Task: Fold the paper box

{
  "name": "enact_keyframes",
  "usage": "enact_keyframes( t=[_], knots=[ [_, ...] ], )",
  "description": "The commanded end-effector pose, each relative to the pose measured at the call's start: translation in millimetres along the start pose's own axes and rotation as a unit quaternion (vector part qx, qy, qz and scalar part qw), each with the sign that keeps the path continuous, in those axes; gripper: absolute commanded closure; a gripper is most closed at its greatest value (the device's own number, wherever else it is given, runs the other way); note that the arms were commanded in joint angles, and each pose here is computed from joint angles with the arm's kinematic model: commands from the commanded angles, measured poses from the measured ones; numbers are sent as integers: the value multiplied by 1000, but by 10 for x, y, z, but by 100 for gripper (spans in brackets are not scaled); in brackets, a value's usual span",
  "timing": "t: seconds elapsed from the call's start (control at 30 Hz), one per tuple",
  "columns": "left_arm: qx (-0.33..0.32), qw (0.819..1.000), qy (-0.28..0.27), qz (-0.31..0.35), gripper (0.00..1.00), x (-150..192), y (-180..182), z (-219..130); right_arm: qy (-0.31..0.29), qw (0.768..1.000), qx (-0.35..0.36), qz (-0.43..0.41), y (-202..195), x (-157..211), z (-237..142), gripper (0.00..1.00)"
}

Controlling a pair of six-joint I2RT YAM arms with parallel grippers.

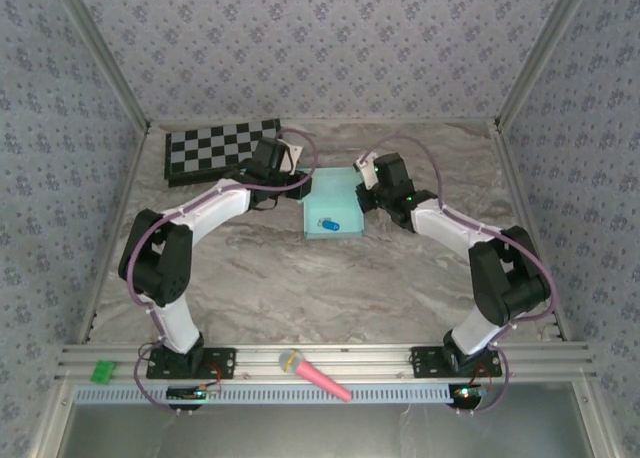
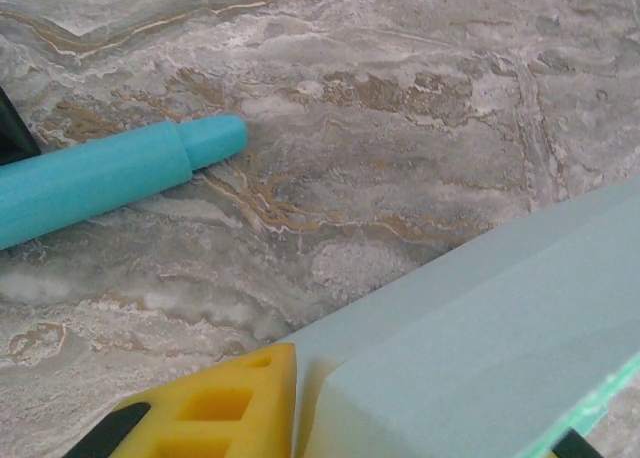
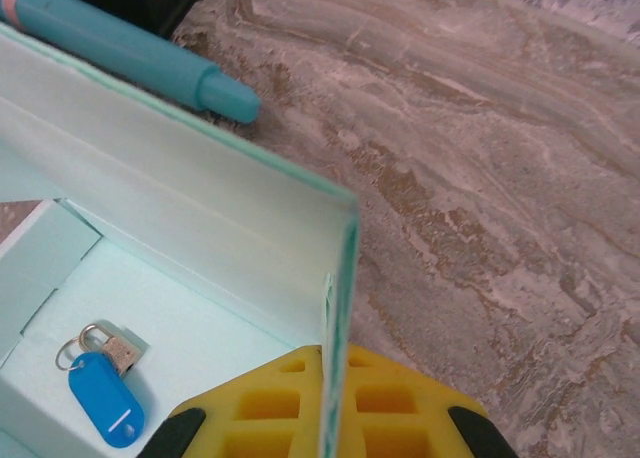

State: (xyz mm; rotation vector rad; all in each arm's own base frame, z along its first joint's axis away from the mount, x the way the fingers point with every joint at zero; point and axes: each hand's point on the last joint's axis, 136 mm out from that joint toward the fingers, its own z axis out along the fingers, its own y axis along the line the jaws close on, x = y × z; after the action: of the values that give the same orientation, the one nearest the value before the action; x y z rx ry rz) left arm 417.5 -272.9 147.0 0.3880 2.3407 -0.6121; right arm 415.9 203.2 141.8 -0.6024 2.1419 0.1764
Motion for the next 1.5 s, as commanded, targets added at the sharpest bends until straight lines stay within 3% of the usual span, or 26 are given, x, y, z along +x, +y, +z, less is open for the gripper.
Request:
enact_keyframes(
  t=[0.0, 0.17, 0.57, 0.73, 0.97, 1.03, 1.2, 1.47],
  knots=[
    [14, 999, -48, -11, 75, -261, -136, -54, -33, 998, 44, 7, -91, -129, -63, 98],
    [5, 999, -50, -4, 76, -277, -145, -12, -39, 997, 67, 6, -117, -145, -62, 98],
    [-21, 999, -28, 10, 62, -127, -18, 76, -31, 998, 62, 0, -82, -57, -16, 98],
    [-34, 999, -28, 17, 50, -91, 34, 89, -26, 998, 59, -4, -70, -13, -1, 98],
    [-29, 999, -25, 33, 49, -80, 57, 135, -18, 999, 49, -12, -32, 36, 21, 99],
    [-22, 999, -22, 34, 49, -72, 64, 159, -17, 999, 47, -13, -26, 41, 25, 99],
    [-18, 999, -18, 27, 65, -67, 106, 155, -16, 999, 47, -11, -24, 39, 38, 99],
    [-16, 999, -25, 12, 78, -51, 86, 96, -27, 998, 53, 18, -16, -19, 28, 99]
  ],
)
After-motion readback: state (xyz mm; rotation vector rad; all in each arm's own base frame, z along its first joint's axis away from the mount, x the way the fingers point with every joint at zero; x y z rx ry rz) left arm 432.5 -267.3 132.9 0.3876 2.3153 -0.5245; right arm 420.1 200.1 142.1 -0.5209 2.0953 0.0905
